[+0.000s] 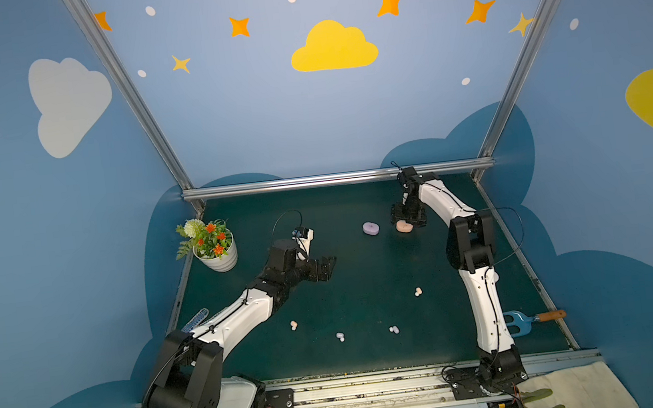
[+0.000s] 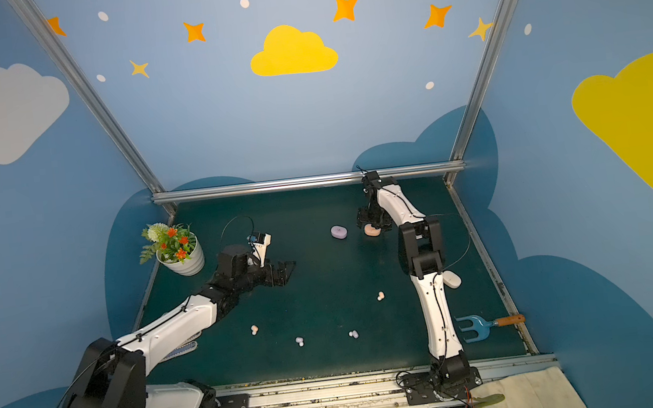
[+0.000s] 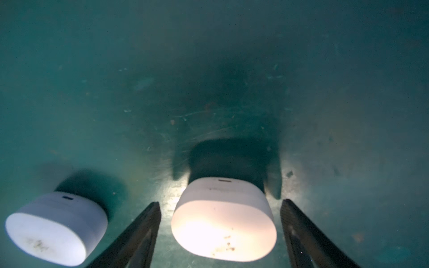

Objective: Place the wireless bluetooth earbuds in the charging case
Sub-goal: 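Lower the right gripper and close it on the pink case, then lift the pink case toward the left gripper while the left gripper reaches toward it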

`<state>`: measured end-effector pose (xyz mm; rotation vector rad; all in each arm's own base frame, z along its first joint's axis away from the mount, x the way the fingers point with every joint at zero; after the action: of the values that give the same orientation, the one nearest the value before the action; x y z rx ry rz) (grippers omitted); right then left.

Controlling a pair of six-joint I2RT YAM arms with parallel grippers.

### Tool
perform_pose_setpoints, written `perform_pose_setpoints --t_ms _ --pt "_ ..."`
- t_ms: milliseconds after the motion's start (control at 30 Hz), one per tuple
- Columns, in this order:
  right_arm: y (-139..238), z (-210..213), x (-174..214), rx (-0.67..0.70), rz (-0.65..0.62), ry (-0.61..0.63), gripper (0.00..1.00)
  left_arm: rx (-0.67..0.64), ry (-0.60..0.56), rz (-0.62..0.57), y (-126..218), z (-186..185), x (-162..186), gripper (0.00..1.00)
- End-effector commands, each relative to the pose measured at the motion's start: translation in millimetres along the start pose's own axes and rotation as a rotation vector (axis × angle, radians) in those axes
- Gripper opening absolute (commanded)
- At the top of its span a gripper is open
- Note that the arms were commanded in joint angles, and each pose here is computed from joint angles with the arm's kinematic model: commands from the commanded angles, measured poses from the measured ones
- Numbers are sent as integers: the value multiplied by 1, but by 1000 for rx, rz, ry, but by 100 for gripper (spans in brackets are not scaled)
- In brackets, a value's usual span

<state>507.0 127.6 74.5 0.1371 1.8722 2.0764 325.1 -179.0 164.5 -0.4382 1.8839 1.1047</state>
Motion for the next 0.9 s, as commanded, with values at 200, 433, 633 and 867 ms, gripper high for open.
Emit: perform_pose_setpoints --t_ms 200,433,633,867 --pt "0 2 4 27 13 9 72 12 11 -11 -2 1 -3 100" --pt "-3 2 5 26 17 8 66 11 10 -11 -1 1 -3 100" --pt "3 3 4 16 12 7 57 10 7 -13 -1 1 -4 100" --pt "29 8 11 -43 2 17 55 79 -48 -13 -1 -8 -6 100"
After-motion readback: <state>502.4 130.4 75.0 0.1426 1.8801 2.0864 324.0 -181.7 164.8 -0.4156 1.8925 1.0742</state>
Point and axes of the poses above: each gripper's point midway between its finger pads, its own y axis back along the fingers, its own z axis along the line the jaws close on, x = y × z, the point moved 4 cm from there along y, back along the fingers, and after that the axes turned 8 degrees about -y, right-handed, at the moved point
